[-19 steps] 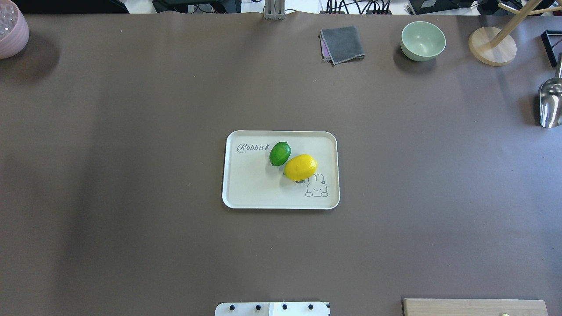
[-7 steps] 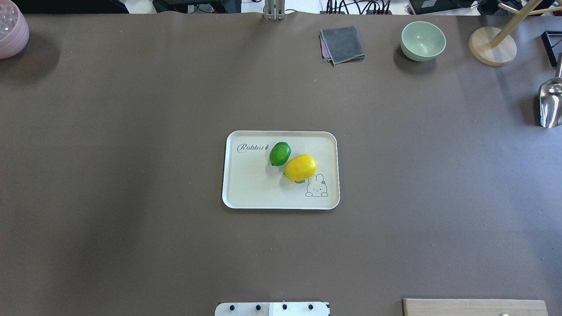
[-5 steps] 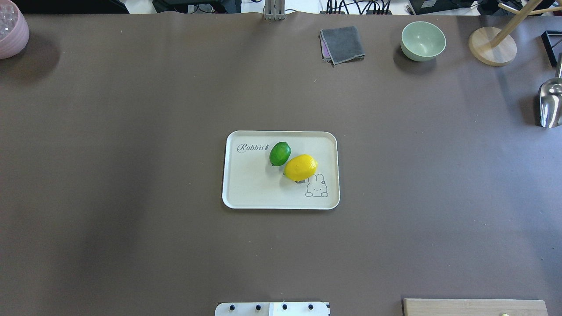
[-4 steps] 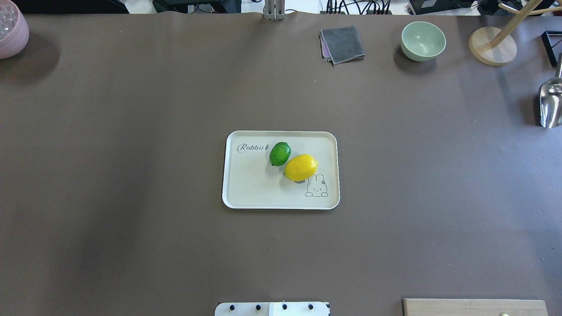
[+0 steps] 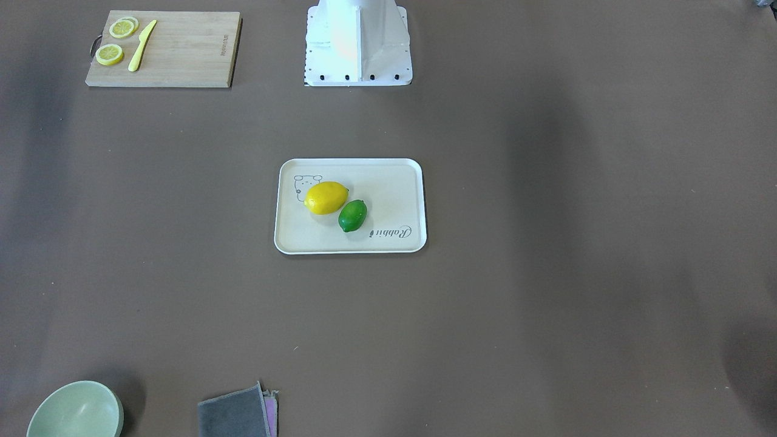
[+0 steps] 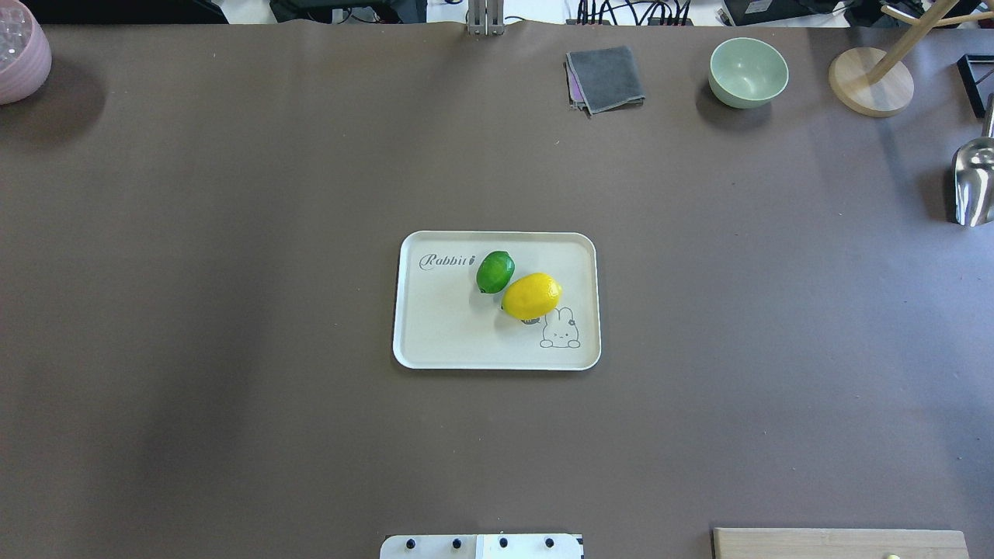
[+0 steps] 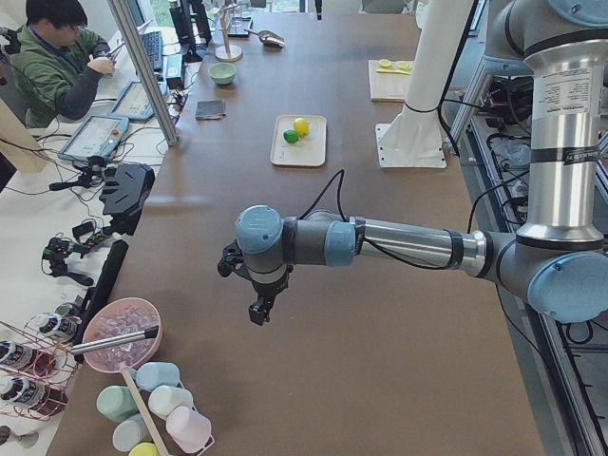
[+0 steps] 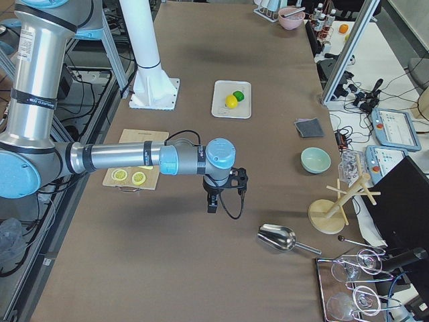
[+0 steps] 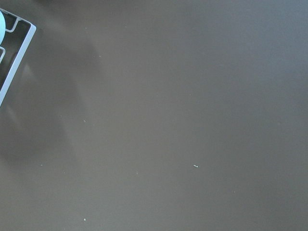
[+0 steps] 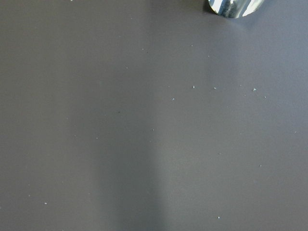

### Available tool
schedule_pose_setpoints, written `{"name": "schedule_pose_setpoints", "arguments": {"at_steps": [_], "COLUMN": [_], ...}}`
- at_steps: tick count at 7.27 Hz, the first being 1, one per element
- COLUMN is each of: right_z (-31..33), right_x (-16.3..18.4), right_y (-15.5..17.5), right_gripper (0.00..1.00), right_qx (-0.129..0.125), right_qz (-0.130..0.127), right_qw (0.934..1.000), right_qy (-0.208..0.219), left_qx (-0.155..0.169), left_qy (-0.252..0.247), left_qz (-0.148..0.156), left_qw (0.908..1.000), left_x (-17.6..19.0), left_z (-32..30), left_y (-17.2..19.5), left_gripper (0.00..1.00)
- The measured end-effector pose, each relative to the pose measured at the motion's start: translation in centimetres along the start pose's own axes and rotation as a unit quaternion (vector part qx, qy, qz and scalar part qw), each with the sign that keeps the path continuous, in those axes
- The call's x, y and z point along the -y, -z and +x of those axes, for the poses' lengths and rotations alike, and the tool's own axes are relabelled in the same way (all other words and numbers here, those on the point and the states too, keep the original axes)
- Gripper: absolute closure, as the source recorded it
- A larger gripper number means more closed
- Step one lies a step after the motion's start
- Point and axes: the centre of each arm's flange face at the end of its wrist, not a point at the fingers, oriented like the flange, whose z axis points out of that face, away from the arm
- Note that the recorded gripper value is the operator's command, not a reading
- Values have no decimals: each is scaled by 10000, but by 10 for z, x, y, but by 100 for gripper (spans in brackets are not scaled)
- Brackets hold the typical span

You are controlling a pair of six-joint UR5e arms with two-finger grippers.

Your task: Place all lemons on tray

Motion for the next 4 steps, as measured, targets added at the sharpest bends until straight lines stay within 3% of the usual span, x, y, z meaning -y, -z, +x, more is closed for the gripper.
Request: {"name": "schedule_pose_setpoints", "arguments": {"at_steps": [4], "right_z": [-2], "right_x": [0], "right_y": [-4], "right_gripper": [0], "right_qx": [-26], "right_qz": [-46], "right_qw": [10000], "right_qy": [18], "left_qx": [7], "left_qy": [-25], "left_qz": [21], "left_qw": [10000], "left_x": [1], "left_z": [2], "left_y": [2], "left_gripper": [1]}}
